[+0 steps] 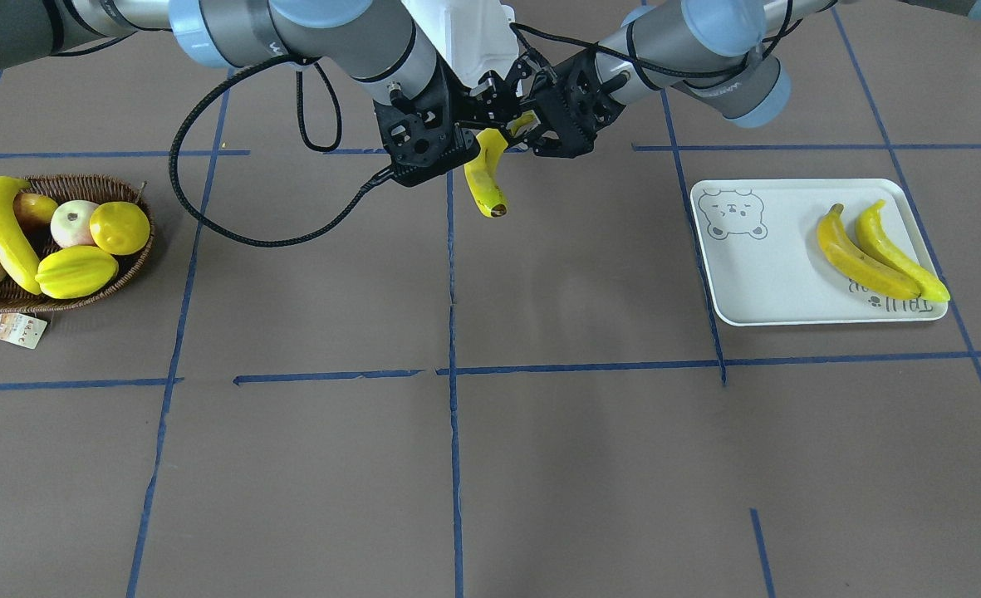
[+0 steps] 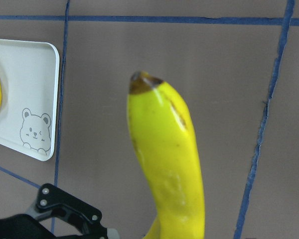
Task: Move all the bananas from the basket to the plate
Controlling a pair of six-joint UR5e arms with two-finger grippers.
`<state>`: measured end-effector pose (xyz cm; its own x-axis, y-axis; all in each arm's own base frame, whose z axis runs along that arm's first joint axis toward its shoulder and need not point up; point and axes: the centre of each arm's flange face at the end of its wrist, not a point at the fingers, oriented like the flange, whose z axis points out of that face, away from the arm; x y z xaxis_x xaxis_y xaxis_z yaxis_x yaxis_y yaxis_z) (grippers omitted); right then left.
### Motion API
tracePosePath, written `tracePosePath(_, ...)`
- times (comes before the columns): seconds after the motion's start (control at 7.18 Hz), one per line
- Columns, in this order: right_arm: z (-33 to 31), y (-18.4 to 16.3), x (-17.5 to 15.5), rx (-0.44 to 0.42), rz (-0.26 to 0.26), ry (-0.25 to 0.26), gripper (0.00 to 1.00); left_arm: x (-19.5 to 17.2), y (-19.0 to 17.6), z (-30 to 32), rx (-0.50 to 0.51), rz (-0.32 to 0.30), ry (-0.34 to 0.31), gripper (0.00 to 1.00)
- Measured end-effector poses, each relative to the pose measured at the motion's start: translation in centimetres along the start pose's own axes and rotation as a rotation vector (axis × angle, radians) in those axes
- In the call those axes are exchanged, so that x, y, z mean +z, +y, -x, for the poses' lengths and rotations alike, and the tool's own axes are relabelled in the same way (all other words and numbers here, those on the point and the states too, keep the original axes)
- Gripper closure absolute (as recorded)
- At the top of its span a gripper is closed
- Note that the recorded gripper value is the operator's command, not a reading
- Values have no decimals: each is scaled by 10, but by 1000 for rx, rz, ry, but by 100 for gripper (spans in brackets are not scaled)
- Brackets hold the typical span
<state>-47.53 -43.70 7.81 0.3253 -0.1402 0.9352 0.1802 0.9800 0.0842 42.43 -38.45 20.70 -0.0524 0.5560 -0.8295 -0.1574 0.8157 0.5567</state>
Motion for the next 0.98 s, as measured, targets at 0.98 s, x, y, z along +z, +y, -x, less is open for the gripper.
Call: tracePosePath(0.98, -105, 6, -47, 87, -53, 50, 0, -130, 72, 118, -593, -75, -179, 100)
